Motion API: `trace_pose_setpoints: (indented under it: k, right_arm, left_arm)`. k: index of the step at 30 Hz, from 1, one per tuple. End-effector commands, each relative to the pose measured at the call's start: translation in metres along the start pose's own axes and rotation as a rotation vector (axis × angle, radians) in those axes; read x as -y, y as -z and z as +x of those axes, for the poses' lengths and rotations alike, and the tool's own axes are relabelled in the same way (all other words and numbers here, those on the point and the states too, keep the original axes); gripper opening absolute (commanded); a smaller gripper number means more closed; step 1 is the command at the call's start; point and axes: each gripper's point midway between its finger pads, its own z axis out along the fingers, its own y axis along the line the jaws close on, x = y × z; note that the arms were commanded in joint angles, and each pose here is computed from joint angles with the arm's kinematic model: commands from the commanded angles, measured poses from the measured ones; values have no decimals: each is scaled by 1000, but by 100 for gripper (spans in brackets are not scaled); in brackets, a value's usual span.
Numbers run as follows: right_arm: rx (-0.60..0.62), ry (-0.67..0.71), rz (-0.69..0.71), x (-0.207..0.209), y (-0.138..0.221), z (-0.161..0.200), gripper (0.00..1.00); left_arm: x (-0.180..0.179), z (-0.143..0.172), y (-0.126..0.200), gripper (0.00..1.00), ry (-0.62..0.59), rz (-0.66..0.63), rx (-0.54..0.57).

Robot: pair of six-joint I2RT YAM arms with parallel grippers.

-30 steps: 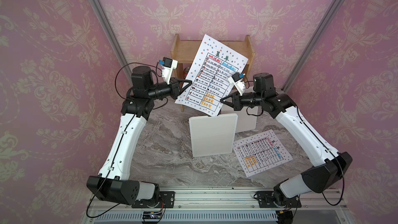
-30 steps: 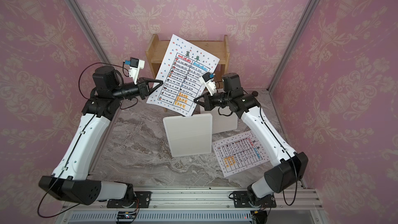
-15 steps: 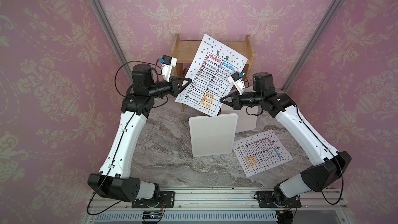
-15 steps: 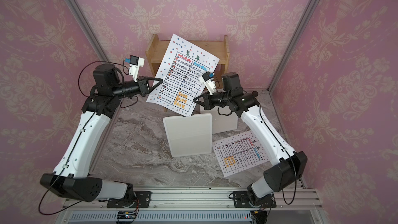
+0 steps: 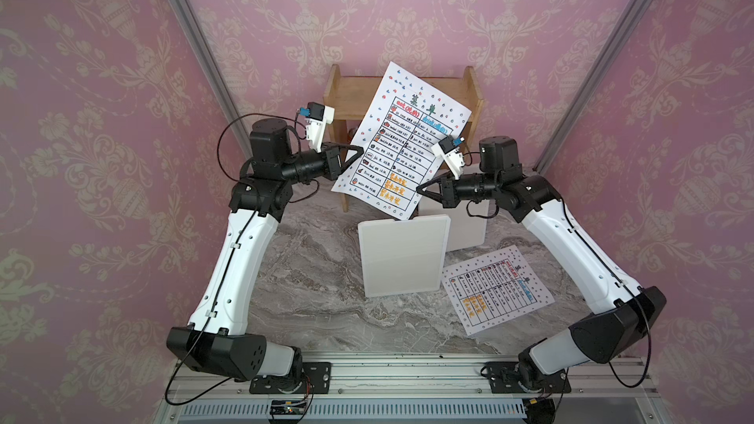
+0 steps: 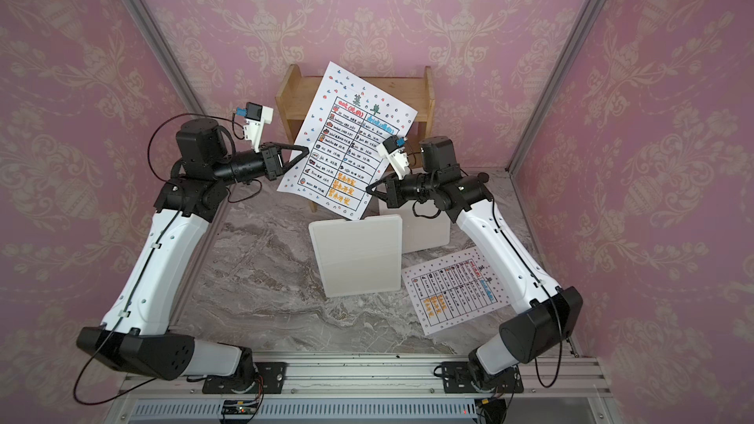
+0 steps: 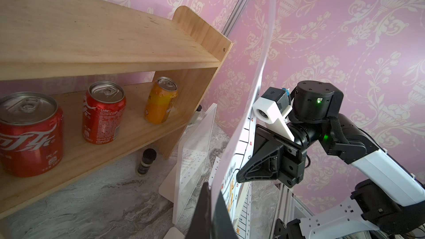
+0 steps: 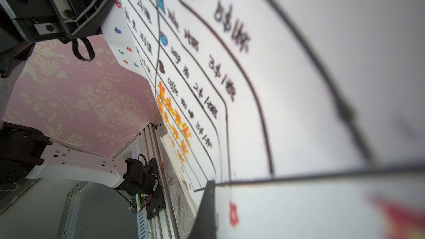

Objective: Insert the menus into the narrow rack
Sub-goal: Insert the menu into the narrow rack.

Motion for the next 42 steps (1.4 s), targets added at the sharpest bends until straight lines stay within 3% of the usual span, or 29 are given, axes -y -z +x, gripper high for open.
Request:
trace_pose_setpoints:
  k: [1, 42]
  right_arm:
    - [7, 4, -9, -9, 10, -5, 0]
    - [-45, -44, 0, -3, 5, 8, 0]
  left_arm:
    - [3, -9, 1, 0, 0, -20, 18]
    - [-8, -2, -4, 0, 138, -109, -39]
